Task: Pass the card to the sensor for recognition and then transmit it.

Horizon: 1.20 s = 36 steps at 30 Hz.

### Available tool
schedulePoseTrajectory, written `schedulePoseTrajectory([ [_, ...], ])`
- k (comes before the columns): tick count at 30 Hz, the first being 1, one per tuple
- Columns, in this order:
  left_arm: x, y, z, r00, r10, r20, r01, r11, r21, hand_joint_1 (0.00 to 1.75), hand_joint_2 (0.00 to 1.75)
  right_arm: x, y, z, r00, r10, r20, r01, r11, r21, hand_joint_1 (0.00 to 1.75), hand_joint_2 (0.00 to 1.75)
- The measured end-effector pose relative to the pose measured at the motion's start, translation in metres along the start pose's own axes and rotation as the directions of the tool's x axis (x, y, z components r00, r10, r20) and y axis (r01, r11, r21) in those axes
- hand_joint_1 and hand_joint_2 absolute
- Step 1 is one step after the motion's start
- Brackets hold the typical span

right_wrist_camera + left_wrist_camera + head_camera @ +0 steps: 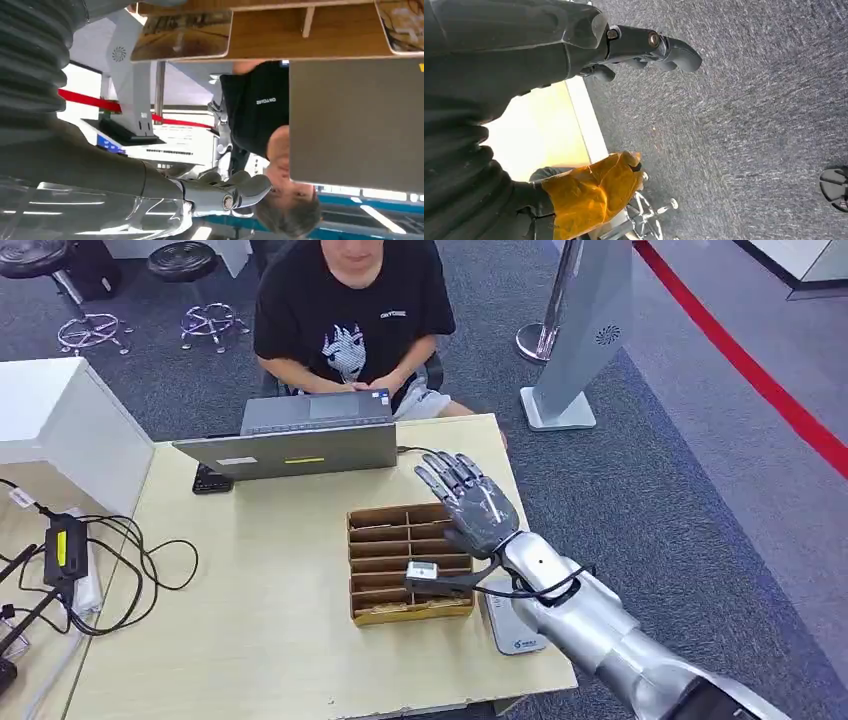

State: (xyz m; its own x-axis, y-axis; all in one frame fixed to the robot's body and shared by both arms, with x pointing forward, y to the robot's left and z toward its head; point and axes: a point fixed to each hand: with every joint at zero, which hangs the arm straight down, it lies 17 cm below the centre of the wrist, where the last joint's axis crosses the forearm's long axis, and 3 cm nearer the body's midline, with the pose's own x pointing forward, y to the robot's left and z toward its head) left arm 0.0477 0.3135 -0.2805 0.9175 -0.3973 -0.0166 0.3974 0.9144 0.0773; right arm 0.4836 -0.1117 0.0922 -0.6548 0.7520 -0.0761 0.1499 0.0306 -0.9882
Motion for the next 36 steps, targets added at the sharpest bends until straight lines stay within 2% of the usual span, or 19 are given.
schedulePoseTrajectory([
  [12, 0.000, 0.000, 0.000, 1.000, 0.000, 0.000, 0.000, 1.000, 0.000, 0.00, 1.75, -0.003, 0.002, -0.002, 1.000, 0.002, -0.008, -0.002, 1.000, 0.007, 0.00, 1.75],
  [13, 0.000, 0.000, 0.000, 1.000, 0.000, 0.000, 0.000, 1.000, 0.000, 0.00, 1.75, -0.004, 0.002, -0.002, 1.000, 0.002, -0.008, -0.002, 1.000, 0.008, 0.09, 1.75],
  [14, 0.000, 0.000, 0.000, 1.000, 0.000, 0.000, 0.000, 1.000, 0.000, 0.00, 1.75, -0.004, 0.003, -0.002, 1.000, 0.002, -0.008, -0.002, 1.000, 0.008, 0.35, 1.75],
  [15, 0.000, 0.000, 0.000, 1.000, 0.000, 0.000, 0.000, 1.000, 0.000, 0.00, 1.75, -0.004, 0.003, -0.002, 1.000, 0.002, -0.009, -0.002, 1.000, 0.010, 1.33, 1.75],
  [16, 0.000, 0.000, 0.000, 1.000, 0.000, 0.000, 0.000, 1.000, 0.000, 0.00, 1.75, -0.004, 0.004, -0.002, 1.000, 0.001, -0.009, -0.001, 1.000, 0.014, 1.50, 1.75],
  [19, 0.000, 0.000, 0.000, 1.000, 0.000, 0.000, 0.000, 1.000, 0.000, 0.00, 1.75, -0.004, 0.010, 0.000, 1.000, 0.000, -0.009, 0.001, 0.999, 0.038, 1.64, 1.75],
  [36, 0.000, 0.000, 0.000, 1.000, 0.004, 0.000, -0.004, 1.000, -0.001, 0.00, 1.75, -0.007, 0.010, -0.001, 1.000, -0.005, -0.012, 0.006, 0.999, 0.039, 1.75, 1.75],
])
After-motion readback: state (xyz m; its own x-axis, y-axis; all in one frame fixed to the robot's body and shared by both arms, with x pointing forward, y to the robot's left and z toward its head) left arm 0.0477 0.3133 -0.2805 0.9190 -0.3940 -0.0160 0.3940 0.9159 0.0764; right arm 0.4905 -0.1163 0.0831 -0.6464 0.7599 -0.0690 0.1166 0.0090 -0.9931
